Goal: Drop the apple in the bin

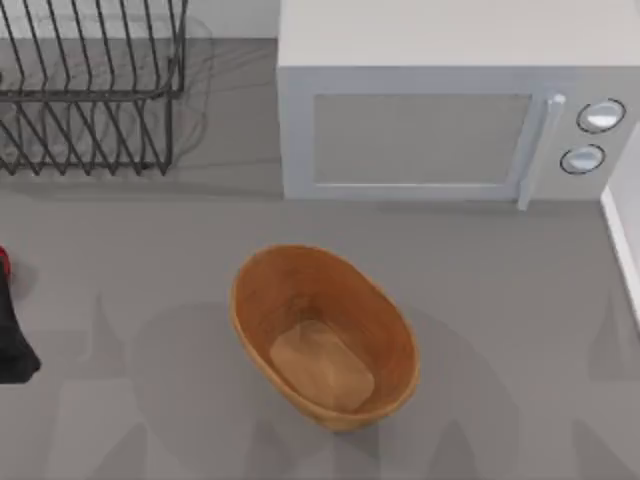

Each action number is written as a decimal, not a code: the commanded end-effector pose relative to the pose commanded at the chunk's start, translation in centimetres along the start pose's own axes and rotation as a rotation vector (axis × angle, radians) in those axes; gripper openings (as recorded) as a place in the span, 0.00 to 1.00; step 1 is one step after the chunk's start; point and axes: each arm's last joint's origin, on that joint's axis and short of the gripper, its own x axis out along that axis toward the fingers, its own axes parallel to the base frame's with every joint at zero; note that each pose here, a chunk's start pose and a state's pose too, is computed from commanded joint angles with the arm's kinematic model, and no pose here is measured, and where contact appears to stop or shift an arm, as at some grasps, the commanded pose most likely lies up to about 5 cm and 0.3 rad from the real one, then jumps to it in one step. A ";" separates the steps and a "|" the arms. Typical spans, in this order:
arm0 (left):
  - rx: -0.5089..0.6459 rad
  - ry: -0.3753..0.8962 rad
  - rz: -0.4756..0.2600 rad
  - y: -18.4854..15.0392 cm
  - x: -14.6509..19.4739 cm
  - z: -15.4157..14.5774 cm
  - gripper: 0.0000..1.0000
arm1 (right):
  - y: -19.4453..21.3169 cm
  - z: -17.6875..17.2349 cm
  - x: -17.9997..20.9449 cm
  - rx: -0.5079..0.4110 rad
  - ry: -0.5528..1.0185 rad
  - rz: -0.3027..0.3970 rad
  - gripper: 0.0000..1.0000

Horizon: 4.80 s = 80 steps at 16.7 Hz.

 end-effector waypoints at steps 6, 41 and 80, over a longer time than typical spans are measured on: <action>0.003 0.073 0.014 0.2 0.1 1.9 1.00 | 0.0 0.0 0.0 0.000 0.000 0.000 1.00; -0.110 1.486 0.079 7.1 25.9 -2.1 1.00 | 0.0 0.0 0.0 0.000 0.000 0.000 1.00; -0.090 1.506 0.083 7.4 26.9 4.2 0.00 | 0.0 0.0 0.0 0.000 0.000 0.000 1.00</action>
